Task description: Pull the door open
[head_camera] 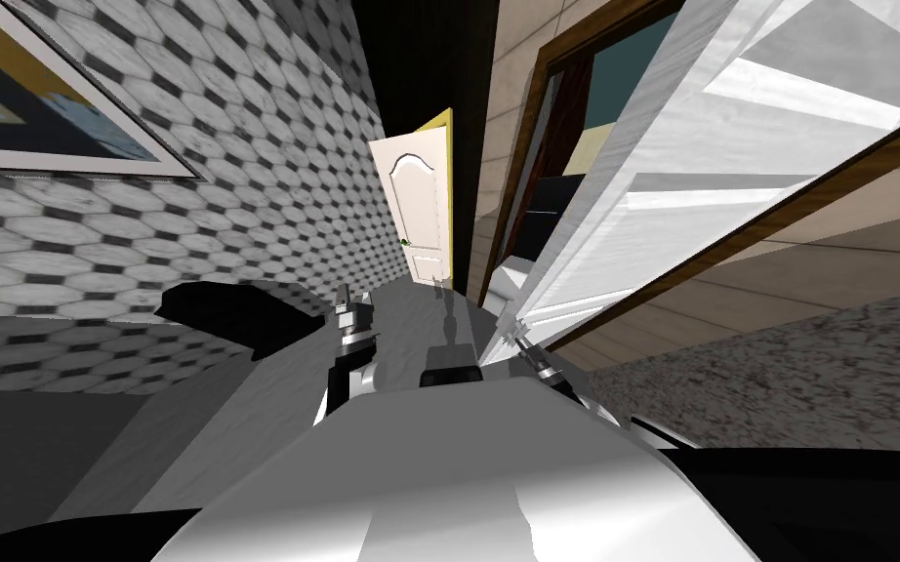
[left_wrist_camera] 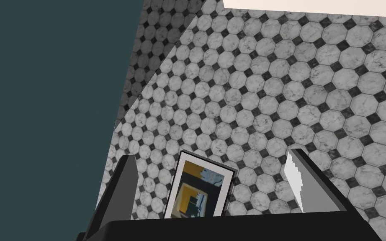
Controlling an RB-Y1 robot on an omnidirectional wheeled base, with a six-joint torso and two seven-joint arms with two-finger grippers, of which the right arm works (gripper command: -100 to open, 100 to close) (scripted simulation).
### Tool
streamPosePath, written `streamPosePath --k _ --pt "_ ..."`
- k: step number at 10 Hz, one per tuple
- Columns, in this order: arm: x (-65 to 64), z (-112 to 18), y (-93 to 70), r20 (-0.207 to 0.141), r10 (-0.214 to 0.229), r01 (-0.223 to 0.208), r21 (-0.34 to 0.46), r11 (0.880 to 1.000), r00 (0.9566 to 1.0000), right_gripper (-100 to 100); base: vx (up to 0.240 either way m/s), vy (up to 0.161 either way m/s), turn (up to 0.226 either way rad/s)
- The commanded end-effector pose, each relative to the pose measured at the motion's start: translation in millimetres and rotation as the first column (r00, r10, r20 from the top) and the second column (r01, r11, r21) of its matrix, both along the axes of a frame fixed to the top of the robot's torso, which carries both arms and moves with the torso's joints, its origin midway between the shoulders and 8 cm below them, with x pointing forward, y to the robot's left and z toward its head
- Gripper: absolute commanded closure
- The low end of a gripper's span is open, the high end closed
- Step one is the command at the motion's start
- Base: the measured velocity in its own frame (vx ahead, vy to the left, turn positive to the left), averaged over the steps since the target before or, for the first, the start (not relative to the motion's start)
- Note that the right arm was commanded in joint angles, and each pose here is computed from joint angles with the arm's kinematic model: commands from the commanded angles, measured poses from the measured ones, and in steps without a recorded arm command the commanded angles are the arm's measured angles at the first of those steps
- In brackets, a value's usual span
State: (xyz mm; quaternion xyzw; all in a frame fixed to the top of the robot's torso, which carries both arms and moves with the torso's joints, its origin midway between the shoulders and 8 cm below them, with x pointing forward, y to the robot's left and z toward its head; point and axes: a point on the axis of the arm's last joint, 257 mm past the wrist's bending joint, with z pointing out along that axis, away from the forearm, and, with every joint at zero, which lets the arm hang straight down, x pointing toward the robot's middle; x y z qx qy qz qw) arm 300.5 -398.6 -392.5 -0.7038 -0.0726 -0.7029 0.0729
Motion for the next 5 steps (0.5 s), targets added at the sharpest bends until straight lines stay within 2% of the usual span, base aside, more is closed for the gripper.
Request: streamPosePath --k 1,3,5 --pt "-2.8 -0.1 -1.1 -0.002 0.002 -0.002 0.0 1.0 1.0 100 -0.21 -0.08 0.186" --pt "-4.1 0.4 -1.9 0.0 0.005 -0.005 0.0 1.0 1.0 100 -0.201 -0.079 0.16" --pt "-4.8 0.7 -2.4 0.001 0.007 -0.007 0.0 1.0 1.0 100 -0.176 -0.075 0.096"
